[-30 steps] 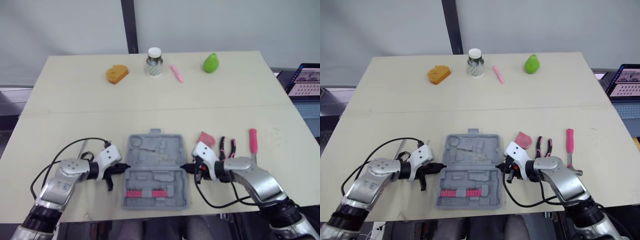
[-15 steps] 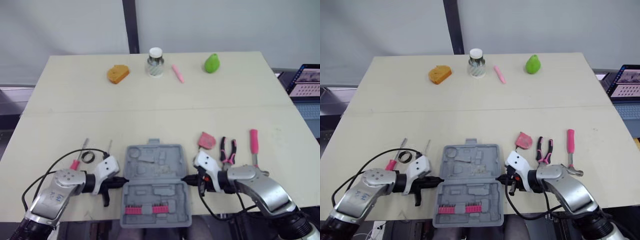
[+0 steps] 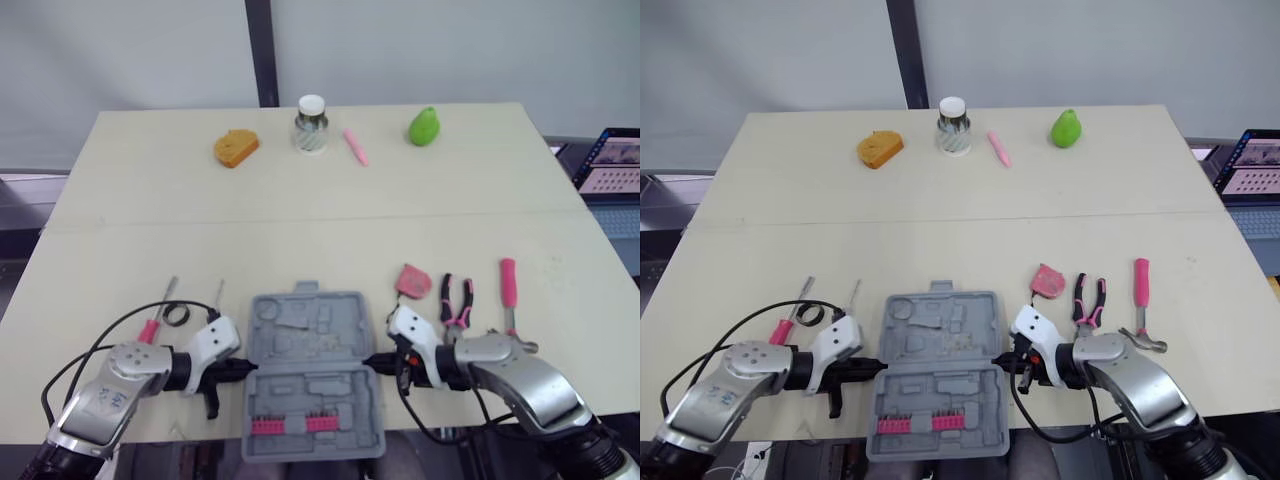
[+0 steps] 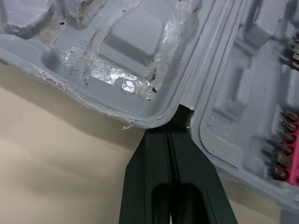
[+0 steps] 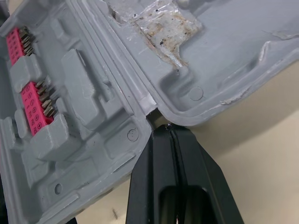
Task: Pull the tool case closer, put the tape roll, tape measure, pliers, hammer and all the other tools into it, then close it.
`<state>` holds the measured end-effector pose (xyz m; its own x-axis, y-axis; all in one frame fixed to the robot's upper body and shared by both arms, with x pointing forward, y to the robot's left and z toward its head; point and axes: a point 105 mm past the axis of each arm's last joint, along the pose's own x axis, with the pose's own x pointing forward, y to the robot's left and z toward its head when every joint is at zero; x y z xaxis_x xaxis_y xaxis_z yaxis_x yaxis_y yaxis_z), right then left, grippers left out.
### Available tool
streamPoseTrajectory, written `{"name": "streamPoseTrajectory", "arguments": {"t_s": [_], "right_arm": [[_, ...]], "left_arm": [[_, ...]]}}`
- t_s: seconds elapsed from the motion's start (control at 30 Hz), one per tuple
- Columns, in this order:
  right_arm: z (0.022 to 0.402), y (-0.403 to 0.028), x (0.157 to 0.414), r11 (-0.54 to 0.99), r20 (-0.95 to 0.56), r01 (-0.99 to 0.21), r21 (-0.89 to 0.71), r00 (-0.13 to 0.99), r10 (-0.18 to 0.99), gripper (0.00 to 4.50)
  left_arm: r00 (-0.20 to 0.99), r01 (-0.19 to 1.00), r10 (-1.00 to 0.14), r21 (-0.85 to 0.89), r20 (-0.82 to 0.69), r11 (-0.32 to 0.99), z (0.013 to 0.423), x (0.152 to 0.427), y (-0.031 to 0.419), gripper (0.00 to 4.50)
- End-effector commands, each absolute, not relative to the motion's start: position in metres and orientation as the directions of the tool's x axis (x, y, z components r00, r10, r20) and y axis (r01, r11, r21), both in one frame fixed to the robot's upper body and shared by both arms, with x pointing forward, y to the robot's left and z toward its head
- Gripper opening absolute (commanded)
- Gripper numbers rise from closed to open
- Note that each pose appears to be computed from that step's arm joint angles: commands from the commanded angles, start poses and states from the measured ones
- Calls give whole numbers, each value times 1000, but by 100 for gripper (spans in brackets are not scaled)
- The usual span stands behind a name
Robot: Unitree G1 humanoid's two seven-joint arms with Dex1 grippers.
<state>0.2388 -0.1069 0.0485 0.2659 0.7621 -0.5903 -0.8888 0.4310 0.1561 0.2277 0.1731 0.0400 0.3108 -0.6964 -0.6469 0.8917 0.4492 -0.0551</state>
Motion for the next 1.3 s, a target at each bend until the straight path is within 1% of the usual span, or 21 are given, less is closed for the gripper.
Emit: {"name": "streamPoseTrajectory", "arguments": {"t_s": [0.03, 0.4, 0.73, 1.3], "right_arm": [[59, -96, 230, 367, -553, -916, 160, 225, 802, 5], [57, -95, 225, 351, -554, -919, 181, 200, 808, 5], [56, -94, 225, 352, -553, -918, 182, 200, 809, 5], [54, -95, 223, 347, -558, -919, 188, 190, 808, 5]], "left_arm": [[267, 905, -715, -87, -646, 416, 38, 219, 167, 0], [261, 905, -711, -92, -653, 416, 38, 216, 169, 0], [248, 904, -708, -105, -661, 415, 37, 212, 171, 0], [263, 903, -700, -86, -664, 420, 37, 216, 172, 0]]}}
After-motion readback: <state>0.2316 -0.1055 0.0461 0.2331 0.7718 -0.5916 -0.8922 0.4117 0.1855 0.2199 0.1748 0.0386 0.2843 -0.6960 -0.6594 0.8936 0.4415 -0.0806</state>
